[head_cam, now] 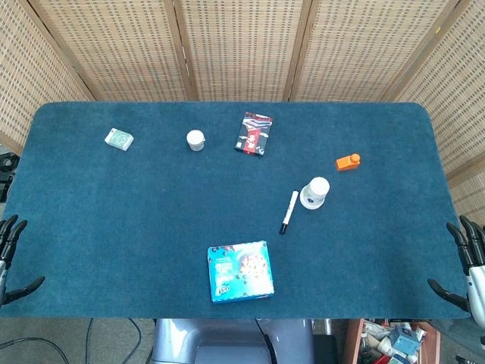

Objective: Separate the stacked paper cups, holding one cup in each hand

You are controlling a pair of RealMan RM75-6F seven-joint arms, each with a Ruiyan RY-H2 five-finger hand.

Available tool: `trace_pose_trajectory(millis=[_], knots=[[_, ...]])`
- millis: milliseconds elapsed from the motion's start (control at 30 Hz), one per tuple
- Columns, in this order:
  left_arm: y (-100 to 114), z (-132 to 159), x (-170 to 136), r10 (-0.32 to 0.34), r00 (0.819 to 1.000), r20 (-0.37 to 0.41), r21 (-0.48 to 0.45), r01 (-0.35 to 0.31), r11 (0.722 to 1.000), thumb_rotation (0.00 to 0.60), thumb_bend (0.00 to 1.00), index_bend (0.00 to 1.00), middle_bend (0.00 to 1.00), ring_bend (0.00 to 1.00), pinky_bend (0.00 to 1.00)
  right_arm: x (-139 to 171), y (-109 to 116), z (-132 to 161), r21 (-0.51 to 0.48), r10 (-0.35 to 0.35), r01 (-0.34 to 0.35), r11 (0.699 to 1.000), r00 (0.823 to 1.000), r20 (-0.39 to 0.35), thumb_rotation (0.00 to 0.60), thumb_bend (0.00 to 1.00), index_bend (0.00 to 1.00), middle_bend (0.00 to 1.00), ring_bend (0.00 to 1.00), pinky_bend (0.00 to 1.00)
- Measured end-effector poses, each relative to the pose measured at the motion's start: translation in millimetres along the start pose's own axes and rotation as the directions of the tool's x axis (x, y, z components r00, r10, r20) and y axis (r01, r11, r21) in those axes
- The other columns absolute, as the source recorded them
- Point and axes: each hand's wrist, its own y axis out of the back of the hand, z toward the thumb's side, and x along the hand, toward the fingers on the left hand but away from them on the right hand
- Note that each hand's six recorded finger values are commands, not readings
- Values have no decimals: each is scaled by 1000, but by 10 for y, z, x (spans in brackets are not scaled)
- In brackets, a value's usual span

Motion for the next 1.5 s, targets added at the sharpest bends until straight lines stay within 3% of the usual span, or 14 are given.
trace_pose_trajectory(millis=[433, 600, 733, 1000, 1267, 1500], knots=[[-22, 1, 22, -9, 1000, -1, -12, 9, 1000, 600, 128, 0, 0, 0, 0, -37, -41, -25, -6, 22, -22, 1000, 1000, 11, 600, 0, 0, 0, 0, 0], [-35, -42, 58, -17, 1000, -14, -12, 16, 1000, 600, 129, 0, 0, 0, 0, -199, -130, 30, -28, 53, -54, 998, 998, -27, 600, 0, 0, 0, 0, 0], [-54, -34, 119, -11, 1000, -4, -20, 11, 1000, 600, 128, 0, 0, 0, 0, -480, -226, 176, -30, 90, -93, 995, 991, -101, 600, 0, 0, 0, 0, 0], [-174, -87, 230, -20, 1000, -24, 5, 20, 1000, 600, 129, 0, 0, 0, 0, -1270, -434, 635, -13, 202, -210, 978, 955, -219, 600, 3, 45, 74, 0, 6], [-251, -173, 321, -31, 997, -67, 31, 33, 999, 600, 129, 0, 0, 0, 0, -1980, -739, 1076, -24, 282, -295, 955, 932, -227, 600, 99, 118, 153, 52, 92], [-285, -218, 386, -32, 995, -93, 47, 37, 998, 600, 130, 0, 0, 0, 0, -2269, -1098, 1249, 4, 369, -376, 927, 908, -196, 600, 203, 164, 240, 134, 178]])
